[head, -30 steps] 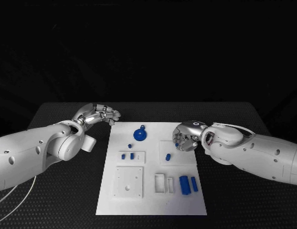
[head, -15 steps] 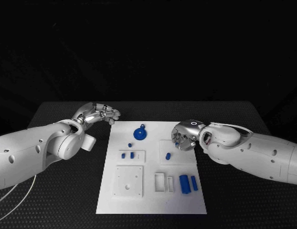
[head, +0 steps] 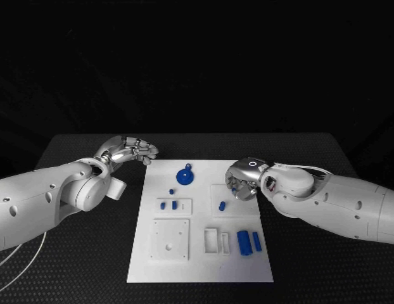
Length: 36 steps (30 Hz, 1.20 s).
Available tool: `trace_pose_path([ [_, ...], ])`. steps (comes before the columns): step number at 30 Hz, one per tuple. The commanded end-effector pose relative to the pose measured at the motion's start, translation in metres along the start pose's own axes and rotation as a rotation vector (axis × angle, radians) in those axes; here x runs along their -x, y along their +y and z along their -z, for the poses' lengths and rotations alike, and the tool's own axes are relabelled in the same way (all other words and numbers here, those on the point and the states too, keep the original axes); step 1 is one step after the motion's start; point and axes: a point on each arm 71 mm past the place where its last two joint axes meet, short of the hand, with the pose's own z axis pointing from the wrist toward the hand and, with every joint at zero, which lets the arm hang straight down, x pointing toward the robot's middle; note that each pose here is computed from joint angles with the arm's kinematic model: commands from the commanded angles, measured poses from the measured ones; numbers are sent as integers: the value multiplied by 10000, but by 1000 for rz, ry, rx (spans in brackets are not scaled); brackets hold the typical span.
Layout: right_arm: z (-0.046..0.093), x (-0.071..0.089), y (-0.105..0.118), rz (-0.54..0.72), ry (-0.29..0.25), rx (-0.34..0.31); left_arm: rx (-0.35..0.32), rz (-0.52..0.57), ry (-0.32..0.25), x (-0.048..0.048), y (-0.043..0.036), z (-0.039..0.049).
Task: Assemble the parts on the task board
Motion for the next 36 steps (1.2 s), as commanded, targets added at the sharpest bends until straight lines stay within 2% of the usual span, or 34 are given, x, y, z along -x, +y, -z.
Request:
trace_pose_path([
  [1, 42, -177, -34, 71, 90, -36, 2, 9, 12, -17, -7, -5],
  [6, 58, -187, -32, 80, 87, -38, 4, 10, 14, -20, -6, -3],
  [20, 61, -126, -5, 78, -6, -35, 2, 10, 16, -22, -7, -5],
  [26, 51, -121, -1, 78, -10, -40, 2, 11, 17, -18, -4, -7],
  [36, 50, -41, -1, 71, -52, -36, 2, 12, 14, -4, 0, -6],
])
